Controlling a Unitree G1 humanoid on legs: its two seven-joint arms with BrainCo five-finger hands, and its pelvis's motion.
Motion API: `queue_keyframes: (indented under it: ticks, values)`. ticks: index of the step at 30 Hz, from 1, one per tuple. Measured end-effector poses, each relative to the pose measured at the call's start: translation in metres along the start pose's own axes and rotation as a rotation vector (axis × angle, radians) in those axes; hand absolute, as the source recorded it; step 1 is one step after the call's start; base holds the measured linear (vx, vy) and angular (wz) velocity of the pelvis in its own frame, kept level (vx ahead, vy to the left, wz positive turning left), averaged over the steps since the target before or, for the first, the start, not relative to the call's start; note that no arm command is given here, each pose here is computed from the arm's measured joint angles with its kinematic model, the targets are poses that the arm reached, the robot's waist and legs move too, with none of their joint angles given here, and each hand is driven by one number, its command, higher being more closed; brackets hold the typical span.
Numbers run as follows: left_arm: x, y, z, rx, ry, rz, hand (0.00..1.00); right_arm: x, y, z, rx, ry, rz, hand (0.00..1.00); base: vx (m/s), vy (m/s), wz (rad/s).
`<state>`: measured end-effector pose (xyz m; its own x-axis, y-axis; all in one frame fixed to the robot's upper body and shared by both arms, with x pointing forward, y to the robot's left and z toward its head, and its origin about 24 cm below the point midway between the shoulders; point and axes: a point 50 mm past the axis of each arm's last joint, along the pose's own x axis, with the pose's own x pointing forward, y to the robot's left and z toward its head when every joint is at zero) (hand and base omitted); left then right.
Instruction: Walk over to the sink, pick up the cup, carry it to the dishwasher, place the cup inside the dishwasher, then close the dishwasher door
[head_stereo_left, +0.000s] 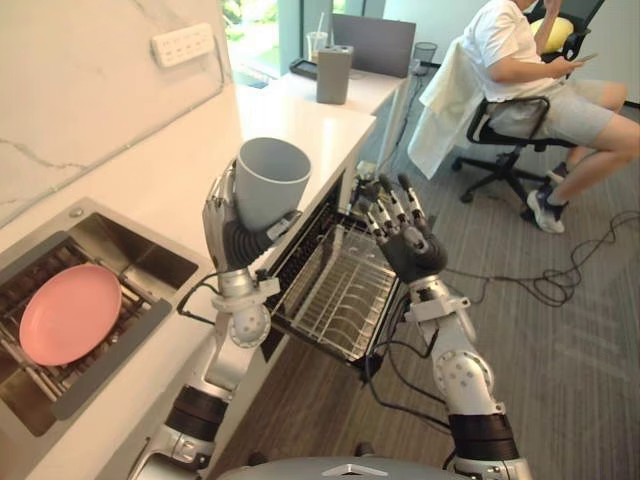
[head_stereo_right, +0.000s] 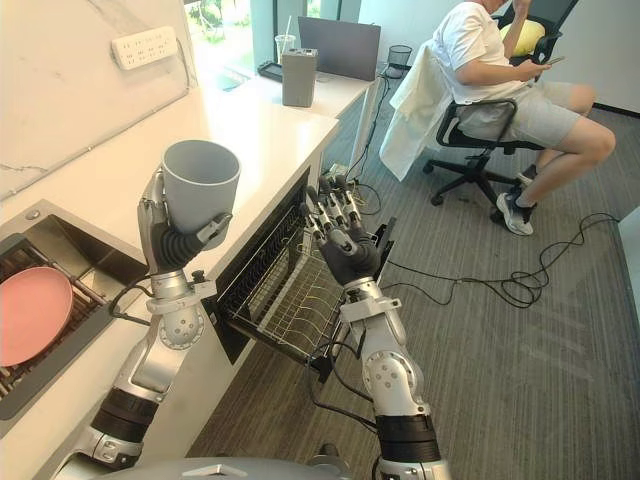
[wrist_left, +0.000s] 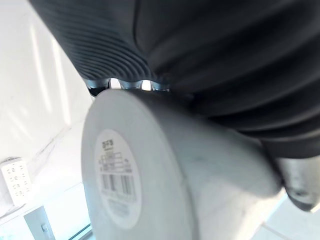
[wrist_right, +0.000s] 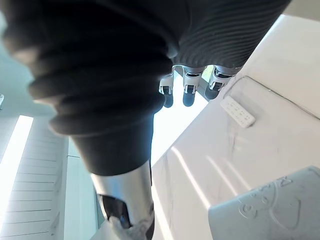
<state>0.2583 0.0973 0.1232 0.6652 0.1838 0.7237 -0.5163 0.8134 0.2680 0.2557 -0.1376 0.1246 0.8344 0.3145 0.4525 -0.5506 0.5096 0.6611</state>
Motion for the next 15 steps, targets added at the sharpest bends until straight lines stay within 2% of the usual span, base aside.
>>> queue_keyframes:
  ticks: [10, 15]
  values:
    - [-0.014, -0.036, 0.004, 0.044, -0.011, -0.194, 1.00, 0.026, 0.016, -0.024, 0.033, 0.116, -0.015, 0.00, -0.04, -0.004, 0.09]
    - [-0.018, -0.044, 0.002, 0.057, -0.013, -0.235, 1.00, 0.033, 0.015, -0.032, 0.029, 0.161, -0.053, 0.00, -0.07, 0.005, 0.02]
